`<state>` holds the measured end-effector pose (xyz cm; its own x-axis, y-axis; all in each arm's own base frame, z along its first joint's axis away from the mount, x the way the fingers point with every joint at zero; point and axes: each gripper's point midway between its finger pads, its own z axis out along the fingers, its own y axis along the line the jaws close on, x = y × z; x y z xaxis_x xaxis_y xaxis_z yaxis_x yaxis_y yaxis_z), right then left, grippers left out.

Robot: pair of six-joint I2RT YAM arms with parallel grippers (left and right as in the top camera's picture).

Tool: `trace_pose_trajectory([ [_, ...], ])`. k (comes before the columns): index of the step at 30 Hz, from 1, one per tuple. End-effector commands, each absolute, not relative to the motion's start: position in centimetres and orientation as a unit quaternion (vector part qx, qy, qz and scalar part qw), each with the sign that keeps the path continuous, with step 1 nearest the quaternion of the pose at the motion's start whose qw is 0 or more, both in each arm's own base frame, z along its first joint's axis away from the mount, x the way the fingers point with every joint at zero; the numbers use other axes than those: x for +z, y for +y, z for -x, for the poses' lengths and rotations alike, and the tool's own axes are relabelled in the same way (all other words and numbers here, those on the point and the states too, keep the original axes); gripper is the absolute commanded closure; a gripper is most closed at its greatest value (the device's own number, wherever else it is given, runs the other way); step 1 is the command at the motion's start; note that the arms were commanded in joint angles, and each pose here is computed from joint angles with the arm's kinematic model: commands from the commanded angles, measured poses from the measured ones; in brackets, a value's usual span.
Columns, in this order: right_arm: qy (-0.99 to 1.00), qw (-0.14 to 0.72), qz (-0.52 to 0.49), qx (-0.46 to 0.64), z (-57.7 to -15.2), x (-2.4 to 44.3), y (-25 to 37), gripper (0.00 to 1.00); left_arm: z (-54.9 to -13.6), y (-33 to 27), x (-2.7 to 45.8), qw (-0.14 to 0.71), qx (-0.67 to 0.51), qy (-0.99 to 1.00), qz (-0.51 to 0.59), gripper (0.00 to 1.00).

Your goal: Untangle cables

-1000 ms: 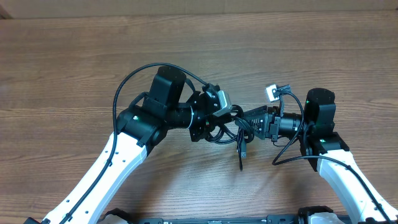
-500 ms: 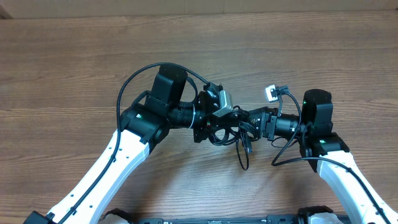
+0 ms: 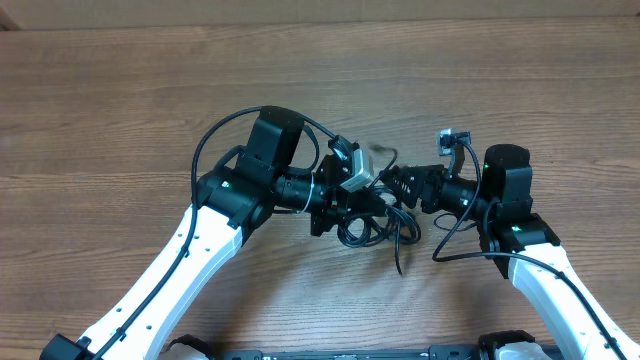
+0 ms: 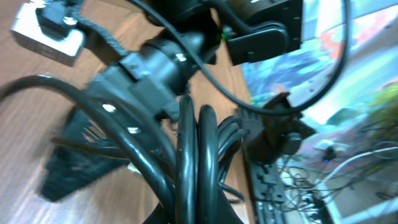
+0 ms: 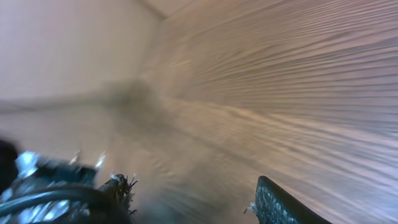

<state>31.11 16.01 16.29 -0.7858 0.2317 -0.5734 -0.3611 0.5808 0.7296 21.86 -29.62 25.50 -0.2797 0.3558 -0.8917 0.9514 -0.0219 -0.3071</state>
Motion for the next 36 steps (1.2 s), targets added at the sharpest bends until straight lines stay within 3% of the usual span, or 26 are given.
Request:
trace_pose_trajectory([
  [1,0.866,0.366,-0.077,0.332,-34.5,13.0,10.9,0.39,-17.2,-29.5,31.0,0.29,-0.585,0.522,-0.549,0.96],
  [15,0.889,0.355,-0.156,0.242,-34.5,10.3,6.2,0.39,-17.4,-29.4,30.6,0.287,-0.581,0.533,-0.544,0.96],
  [23,0.886,0.314,-0.183,0.288,-33.2,9.8,4.7,0.39,-19.7,-29.5,28.8,0.294,-0.531,0.603,-0.518,0.96],
  [36,0.875,0.303,-0.143,0.349,-32.6,10.9,6.1,0.13,-27.0,-26.9,24.0,0.299,-0.377,0.807,-0.342,0.96],
])
